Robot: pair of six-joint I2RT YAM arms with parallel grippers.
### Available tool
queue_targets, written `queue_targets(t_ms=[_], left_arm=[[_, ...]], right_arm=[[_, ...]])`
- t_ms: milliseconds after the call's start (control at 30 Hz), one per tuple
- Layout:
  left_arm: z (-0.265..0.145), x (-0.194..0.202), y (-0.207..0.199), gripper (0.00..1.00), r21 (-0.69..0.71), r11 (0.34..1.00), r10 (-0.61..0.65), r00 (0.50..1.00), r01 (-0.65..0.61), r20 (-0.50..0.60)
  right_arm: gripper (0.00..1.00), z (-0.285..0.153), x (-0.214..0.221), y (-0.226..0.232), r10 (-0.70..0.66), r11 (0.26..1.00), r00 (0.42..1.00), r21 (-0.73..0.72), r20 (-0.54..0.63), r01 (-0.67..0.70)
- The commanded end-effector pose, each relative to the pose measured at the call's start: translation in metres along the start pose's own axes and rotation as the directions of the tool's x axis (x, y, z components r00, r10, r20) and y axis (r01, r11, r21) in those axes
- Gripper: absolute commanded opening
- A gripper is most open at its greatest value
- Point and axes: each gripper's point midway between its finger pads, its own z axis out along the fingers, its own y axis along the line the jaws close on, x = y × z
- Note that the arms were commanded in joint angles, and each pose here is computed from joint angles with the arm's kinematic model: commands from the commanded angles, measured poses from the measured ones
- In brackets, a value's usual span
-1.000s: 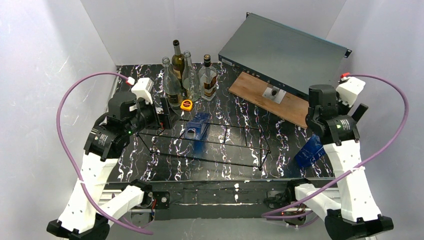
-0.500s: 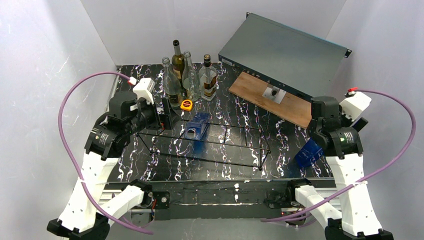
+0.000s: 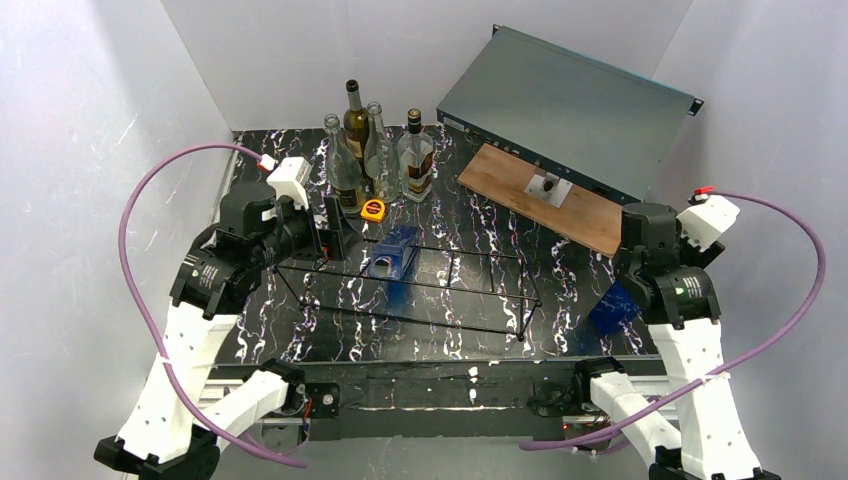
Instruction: Put the wine bottle on the wine rack
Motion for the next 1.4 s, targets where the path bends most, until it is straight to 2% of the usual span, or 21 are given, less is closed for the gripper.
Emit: queue_targets(t_ms=[0, 100, 267, 633, 1033, 1267, 1367], left_arm=[[-0.003, 0.004, -0.001, 0.98, 0.009, 1.0, 0.017, 1.0, -0.017, -0.012], [-0.004, 0.004, -0.002, 0.98, 0.009, 1.0, 0.015, 1.0, -0.015, -0.011], [-0.007, 0.006, 0.002, 0.98, -0.008, 1.0, 0.014, 1.0, -0.014, 0.0], [-0.01, 0.01, 0.01, 0.98, -0.04, 0.998, 0.04, 0.999, -0.04, 0.0], [-0.004, 0.012, 0.011, 0.98, -0.042, 0.998, 0.04, 0.999, -0.041, -0.02], [-0.001, 0.01, 0.01, 0.98, -0.041, 0.998, 0.036, 0.999, -0.037, -0.025], [0.0, 0.01, 0.01, 0.98, -0.041, 0.999, 0.035, 0.999, -0.036, -0.026]], right_arm=[[0.58, 0.0, 0.0, 0.003, 0.028, 0.999, 1.0, -0.024, 0.011, -0.028], [0.49, -0.001, -0.002, 0.002, 0.035, 0.999, 0.999, -0.031, 0.023, -0.034], [0.4, -0.003, -0.009, 0.002, 0.03, 0.998, 0.998, -0.051, 0.049, -0.027], [0.01, -0.005, -0.022, 0.015, -0.038, 0.992, 0.997, -0.12, 0.072, 0.046], [0.01, -0.004, -0.03, 0.017, -0.064, 0.992, 0.994, -0.107, 0.087, 0.073], [0.01, -0.008, -0.042, 0.026, -0.079, 0.982, 0.989, -0.163, 0.122, 0.098], [0.01, -0.016, -0.055, 0.037, -0.097, 0.96, 0.983, -0.245, 0.159, 0.134]])
